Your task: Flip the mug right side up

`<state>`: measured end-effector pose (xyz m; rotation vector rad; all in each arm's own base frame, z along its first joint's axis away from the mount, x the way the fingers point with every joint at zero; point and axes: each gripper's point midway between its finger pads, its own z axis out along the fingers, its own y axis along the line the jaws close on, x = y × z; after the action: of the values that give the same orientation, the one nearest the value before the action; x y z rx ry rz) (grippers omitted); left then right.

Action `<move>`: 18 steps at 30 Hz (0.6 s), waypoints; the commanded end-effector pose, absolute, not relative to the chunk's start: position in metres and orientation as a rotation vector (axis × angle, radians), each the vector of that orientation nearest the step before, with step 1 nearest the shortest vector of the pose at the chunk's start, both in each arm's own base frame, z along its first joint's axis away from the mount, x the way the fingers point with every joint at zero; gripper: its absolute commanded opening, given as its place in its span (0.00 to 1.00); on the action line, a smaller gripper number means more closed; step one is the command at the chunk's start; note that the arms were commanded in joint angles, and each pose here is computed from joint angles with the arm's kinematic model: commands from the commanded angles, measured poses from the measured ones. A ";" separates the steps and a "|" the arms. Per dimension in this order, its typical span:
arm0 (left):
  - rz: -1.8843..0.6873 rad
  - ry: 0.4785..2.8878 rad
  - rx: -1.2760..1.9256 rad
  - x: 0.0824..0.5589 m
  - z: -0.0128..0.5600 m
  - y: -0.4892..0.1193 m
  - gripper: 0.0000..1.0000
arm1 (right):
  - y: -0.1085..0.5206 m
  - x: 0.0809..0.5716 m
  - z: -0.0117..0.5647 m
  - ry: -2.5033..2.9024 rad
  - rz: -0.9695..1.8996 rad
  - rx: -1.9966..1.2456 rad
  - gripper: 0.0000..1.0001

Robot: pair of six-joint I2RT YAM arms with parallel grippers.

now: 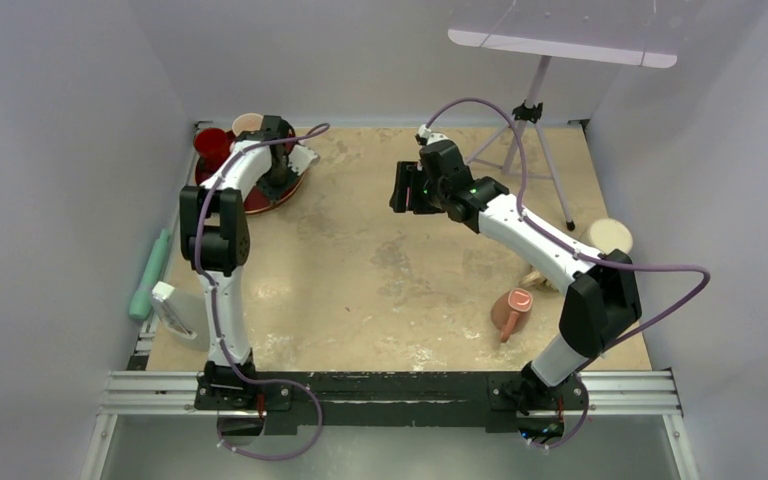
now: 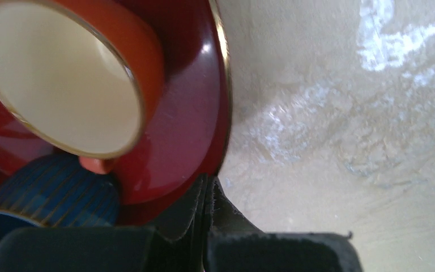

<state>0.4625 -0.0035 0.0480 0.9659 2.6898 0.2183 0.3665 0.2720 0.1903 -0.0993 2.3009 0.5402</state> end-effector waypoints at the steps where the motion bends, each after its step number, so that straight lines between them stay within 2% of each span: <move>1: 0.351 2.596 0.882 0.510 0.061 0.002 0.00 | 0.262 0.366 0.212 2.244 0.518 -0.074 0.64; 18: 0.494 2.436 0.915 0.578 0.041 0.010 0.00 | 0.258 0.367 0.220 2.266 0.481 -0.078 0.64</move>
<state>0.5374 0.0048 0.0290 0.9212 2.5624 0.4152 0.3613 0.2634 0.1904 -0.0892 2.3216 0.5012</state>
